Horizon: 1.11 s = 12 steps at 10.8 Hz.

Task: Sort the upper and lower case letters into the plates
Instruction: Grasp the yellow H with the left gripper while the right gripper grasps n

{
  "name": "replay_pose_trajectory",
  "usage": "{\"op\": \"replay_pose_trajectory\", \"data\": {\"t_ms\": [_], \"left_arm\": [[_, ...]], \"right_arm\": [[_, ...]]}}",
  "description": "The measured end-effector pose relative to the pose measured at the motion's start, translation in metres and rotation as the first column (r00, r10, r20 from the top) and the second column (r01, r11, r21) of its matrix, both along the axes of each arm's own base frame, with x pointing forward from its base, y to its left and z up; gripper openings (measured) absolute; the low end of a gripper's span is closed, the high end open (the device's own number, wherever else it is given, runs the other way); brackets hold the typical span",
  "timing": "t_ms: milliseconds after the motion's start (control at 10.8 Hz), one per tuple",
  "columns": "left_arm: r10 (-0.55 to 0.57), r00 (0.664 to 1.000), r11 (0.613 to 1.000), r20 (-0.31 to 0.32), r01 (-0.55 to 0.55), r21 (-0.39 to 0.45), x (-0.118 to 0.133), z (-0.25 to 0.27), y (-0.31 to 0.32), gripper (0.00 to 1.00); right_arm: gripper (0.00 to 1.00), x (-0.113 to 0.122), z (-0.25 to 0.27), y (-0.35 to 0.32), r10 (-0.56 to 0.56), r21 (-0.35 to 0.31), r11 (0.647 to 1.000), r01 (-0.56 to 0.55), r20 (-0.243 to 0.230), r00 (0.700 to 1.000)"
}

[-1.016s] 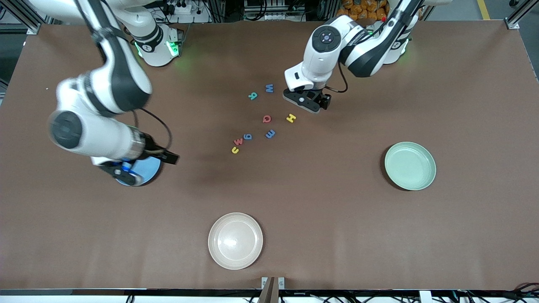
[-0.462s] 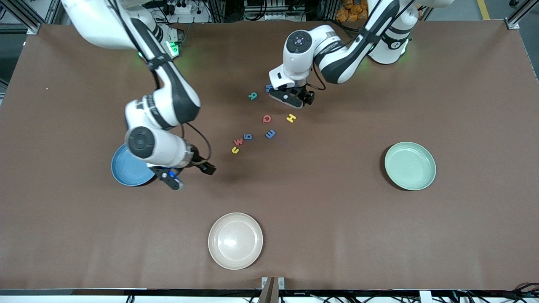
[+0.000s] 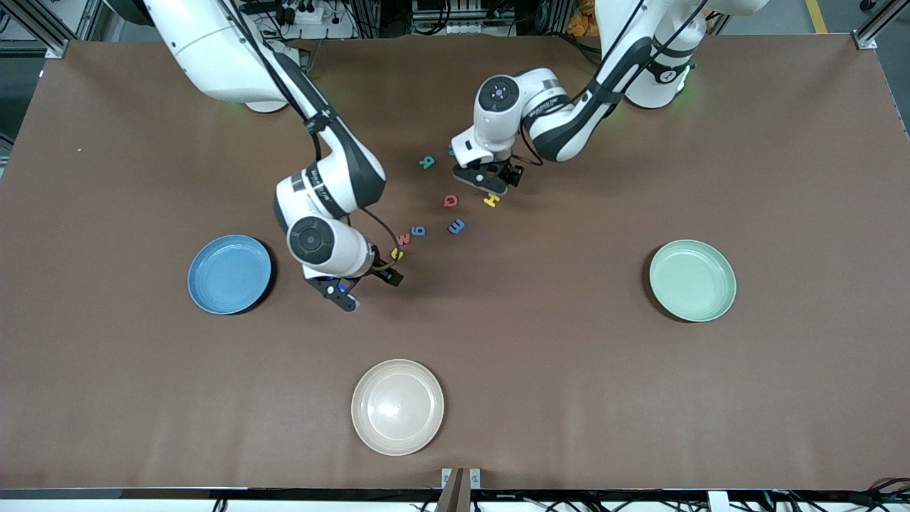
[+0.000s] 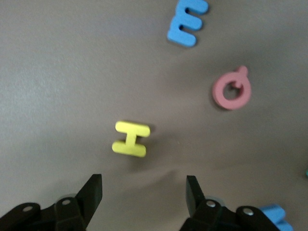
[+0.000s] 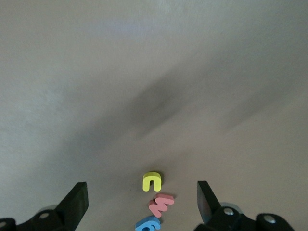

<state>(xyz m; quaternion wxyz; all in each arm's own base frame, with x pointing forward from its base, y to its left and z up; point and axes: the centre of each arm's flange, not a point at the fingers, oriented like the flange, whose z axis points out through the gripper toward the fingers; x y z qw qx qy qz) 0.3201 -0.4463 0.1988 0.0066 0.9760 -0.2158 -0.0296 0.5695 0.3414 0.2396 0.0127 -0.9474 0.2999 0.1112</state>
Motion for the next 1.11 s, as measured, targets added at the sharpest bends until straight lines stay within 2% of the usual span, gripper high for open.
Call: {"op": "replay_pose_trajectory", "data": {"t_ms": [185, 370, 647, 831, 1109], "left_arm": [[-0.002, 1.0, 1.0, 0.015, 0.002, 0.003, 0.01, -0.011, 0.005, 0.75], [-0.002, 1.0, 1.0, 0.011, 0.002, 0.004, 0.009, -0.016, 0.003, 0.75], [-0.001, 1.0, 1.0, 0.006, 0.001, 0.005, 0.004, -0.022, -0.001, 0.7], [-0.001, 1.0, 1.0, 0.004, 0.001, 0.001, 0.002, -0.027, -0.002, 0.67], [-0.01, 1.0, 1.0, 0.024, 0.01, 0.01, 0.005, -0.031, -0.002, 0.67]], "right_arm": [[1.0, -0.012, -0.011, 0.011, 0.029, -0.005, 1.0, -0.029, 0.035, 0.999], [1.0, -0.022, -0.029, 0.01, 0.042, -0.008, 0.999, -0.041, 0.075, 0.996], [1.0, -0.036, -0.045, 0.009, 0.05, -0.013, 0.999, -0.05, 0.077, 0.996], [1.0, -0.04, -0.048, 0.013, 0.055, -0.006, 0.998, -0.055, 0.094, 0.994], [1.0, -0.053, -0.061, 0.015, 0.064, -0.004, 0.998, -0.064, 0.107, 0.992]]}}
